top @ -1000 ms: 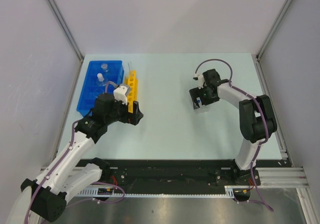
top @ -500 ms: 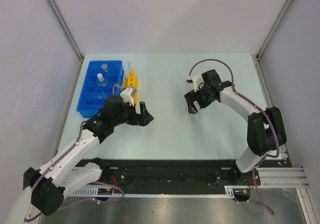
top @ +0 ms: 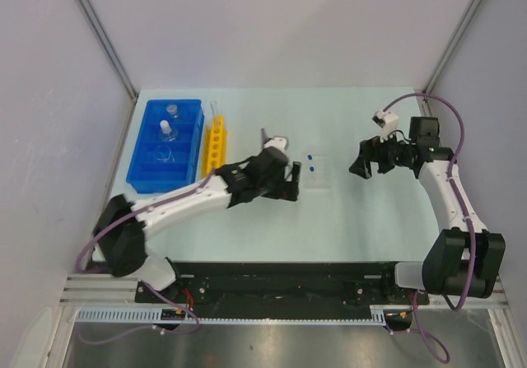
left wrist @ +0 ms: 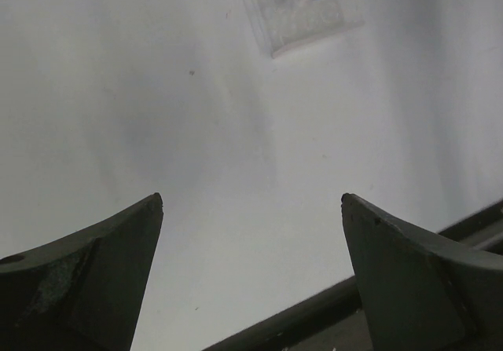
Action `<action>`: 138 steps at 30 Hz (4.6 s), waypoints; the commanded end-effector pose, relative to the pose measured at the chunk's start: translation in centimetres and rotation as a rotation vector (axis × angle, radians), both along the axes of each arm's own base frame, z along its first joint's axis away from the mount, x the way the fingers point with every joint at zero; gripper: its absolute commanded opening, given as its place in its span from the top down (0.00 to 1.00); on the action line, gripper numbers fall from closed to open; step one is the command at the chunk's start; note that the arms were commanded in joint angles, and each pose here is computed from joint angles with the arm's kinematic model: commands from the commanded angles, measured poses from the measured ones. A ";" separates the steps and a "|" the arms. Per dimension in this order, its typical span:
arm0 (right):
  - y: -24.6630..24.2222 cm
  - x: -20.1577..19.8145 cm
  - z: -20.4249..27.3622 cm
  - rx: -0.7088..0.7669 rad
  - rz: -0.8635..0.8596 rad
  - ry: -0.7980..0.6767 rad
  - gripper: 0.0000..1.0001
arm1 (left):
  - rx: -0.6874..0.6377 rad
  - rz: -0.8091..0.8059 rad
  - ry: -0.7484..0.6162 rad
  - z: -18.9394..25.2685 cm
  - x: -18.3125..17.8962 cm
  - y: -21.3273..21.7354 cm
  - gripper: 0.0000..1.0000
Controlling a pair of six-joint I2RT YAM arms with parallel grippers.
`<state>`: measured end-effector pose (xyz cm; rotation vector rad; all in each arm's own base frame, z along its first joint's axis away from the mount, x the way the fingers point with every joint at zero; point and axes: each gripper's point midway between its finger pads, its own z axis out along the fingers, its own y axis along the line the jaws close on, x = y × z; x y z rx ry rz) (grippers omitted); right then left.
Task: Organize the chemistry lab equipment
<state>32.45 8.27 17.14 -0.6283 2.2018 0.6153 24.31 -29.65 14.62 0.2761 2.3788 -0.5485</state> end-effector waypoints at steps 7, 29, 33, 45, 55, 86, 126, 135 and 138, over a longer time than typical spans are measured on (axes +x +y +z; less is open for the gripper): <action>-3.7 0.8 0.5 0.096 -0.123 -0.020 0.00 | 0.324 0.079 0.074 -4.6 2.9 -9.4 0.00; -5.6 1.1 0.3 0.110 -0.177 -0.013 0.00 | 0.123 0.151 0.084 -6.5 8.3 -13.6 0.00; -5.7 1.0 0.2 0.109 -0.179 -0.008 0.00 | 0.097 0.136 0.091 -7.0 8.7 -14.4 0.00; -5.7 1.1 -0.1 0.113 -0.179 0.004 0.00 | 0.079 0.141 0.085 -7.8 10.2 -15.8 0.00; -5.7 1.0 -0.1 0.115 -0.178 0.003 0.00 | 0.180 0.241 0.092 -10.0 11.6 -14.8 0.00; -6.1 0.9 -0.5 0.114 -0.181 0.017 0.00 | 0.289 0.178 0.000 -9.6 11.7 -0.2 0.55; -6.5 0.8 -0.6 0.126 -0.190 0.023 0.00 | 0.318 0.238 0.072 -9.1 13.4 10.6 0.04; -6.7 0.8 -0.5 0.131 -0.193 0.022 0.00 | 0.279 0.213 0.042 -7.0 13.5 9.9 0.00; -6.7 0.7 -0.5 0.132 -0.195 0.020 0.00 | 0.268 0.203 0.033 -6.2 13.5 9.7 0.00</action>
